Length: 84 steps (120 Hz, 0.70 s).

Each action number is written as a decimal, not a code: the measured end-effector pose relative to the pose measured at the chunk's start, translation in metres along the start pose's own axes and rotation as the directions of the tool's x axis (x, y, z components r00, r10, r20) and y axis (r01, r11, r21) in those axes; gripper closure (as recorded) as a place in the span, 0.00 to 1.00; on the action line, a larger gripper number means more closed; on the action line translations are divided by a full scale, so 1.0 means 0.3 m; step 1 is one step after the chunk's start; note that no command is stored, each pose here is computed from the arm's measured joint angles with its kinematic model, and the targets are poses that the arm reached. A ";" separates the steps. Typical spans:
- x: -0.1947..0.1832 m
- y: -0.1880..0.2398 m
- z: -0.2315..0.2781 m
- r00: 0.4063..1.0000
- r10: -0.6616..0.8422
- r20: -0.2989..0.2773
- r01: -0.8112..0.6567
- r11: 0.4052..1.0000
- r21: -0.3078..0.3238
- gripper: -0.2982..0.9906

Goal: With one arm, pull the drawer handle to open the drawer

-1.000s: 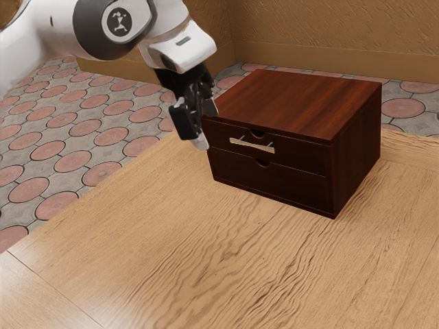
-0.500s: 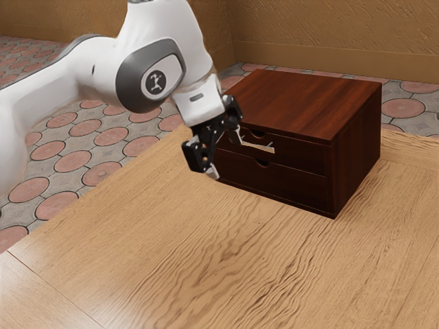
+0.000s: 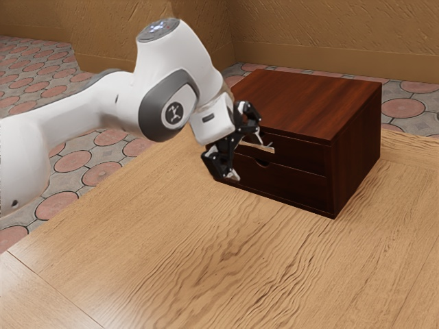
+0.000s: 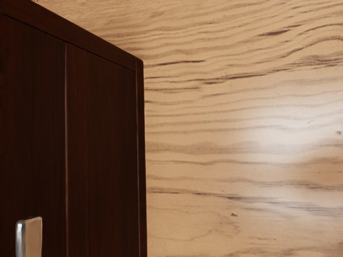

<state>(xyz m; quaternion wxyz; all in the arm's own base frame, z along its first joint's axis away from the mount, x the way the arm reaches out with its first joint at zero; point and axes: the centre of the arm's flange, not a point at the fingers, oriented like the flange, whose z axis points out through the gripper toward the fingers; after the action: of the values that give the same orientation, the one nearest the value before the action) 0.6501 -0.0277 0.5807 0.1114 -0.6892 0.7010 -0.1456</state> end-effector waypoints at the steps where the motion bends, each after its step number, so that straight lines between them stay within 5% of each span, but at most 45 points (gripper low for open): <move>1: 0.000 -0.001 0.002 1.000 0.001 0.000 -0.001 1.000 0.002 0.23; 84: -0.161 -0.026 0.024 0.999 0.002 0.032 -0.004 0.999 0.052 0.23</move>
<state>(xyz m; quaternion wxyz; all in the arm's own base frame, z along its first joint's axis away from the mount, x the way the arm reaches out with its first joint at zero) 0.6611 0.0201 0.5745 0.1408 -0.6871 0.6962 -0.1528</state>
